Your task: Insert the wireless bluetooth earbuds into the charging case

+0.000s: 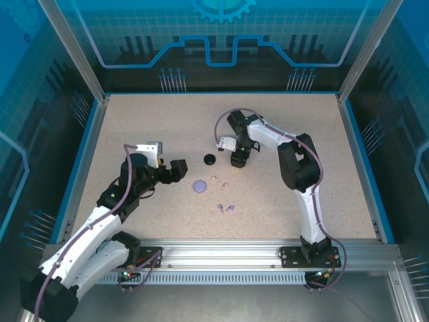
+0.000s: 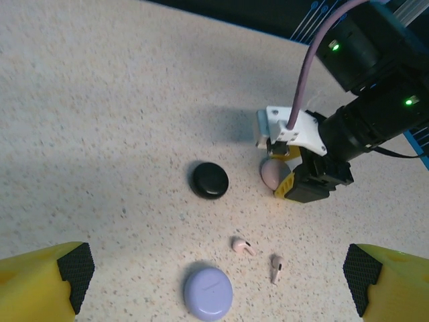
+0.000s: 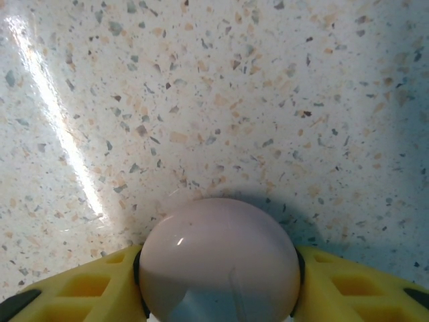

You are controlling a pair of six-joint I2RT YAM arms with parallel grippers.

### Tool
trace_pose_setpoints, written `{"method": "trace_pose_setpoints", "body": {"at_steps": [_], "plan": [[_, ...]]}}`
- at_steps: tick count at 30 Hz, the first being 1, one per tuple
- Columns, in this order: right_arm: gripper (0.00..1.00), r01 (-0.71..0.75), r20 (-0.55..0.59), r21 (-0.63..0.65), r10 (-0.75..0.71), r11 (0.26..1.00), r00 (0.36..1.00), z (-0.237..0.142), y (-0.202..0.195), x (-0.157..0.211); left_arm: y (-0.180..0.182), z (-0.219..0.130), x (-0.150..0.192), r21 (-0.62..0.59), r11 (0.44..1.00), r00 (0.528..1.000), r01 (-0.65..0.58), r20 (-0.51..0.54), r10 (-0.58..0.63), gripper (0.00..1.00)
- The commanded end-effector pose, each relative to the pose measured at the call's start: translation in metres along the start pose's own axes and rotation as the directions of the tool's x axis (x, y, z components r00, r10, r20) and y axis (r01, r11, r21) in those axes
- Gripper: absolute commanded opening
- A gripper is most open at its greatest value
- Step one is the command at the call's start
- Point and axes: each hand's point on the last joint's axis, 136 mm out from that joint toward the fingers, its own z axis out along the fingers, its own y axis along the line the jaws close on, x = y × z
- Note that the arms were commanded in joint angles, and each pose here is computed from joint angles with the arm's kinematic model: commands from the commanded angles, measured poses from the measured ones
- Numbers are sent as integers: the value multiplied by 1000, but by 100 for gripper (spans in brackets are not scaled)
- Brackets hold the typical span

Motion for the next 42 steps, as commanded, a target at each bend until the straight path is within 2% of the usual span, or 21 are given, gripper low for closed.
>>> {"method": "trace_pose_setpoints", "body": {"at_steps": [1, 5, 10, 17, 23, 30, 37, 42], "plan": [[49, -35, 84, -15, 36, 999, 996, -12, 7, -7, -5, 12, 8, 66, 993, 995, 99, -34, -97, 99], [48, -67, 166, 9, 65, 998, 984, -32, 12, -9, -10, 26, 14, 146, 967, 975, 209, -105, -195, 99], [48, -109, 301, 43, 91, 993, 949, -62, 21, -17, -21, 45, 19, 240, 913, 936, 331, -205, -286, 94], [48, -124, 430, 52, 90, 991, 898, -95, 49, -22, -39, 64, 19, 356, 835, 901, 420, -276, -335, 85], [48, -123, 533, 29, 89, 992, 842, -115, 75, -30, -65, 74, 24, 450, 772, 886, 449, -334, -321, 83], [48, -111, 585, 24, 76, 994, 807, -128, 94, -39, -93, 88, 36, 491, 743, 876, 455, -398, -273, 82], [48, -89, 574, 33, 54, 995, 817, -131, 101, -42, -113, 97, 48, 506, 740, 872, 443, -434, -225, 81], [48, -72, 573, 25, 45, 997, 818, -131, 107, -44, -118, 102, 49, 508, 741, 872, 440, -440, -215, 74]]}}
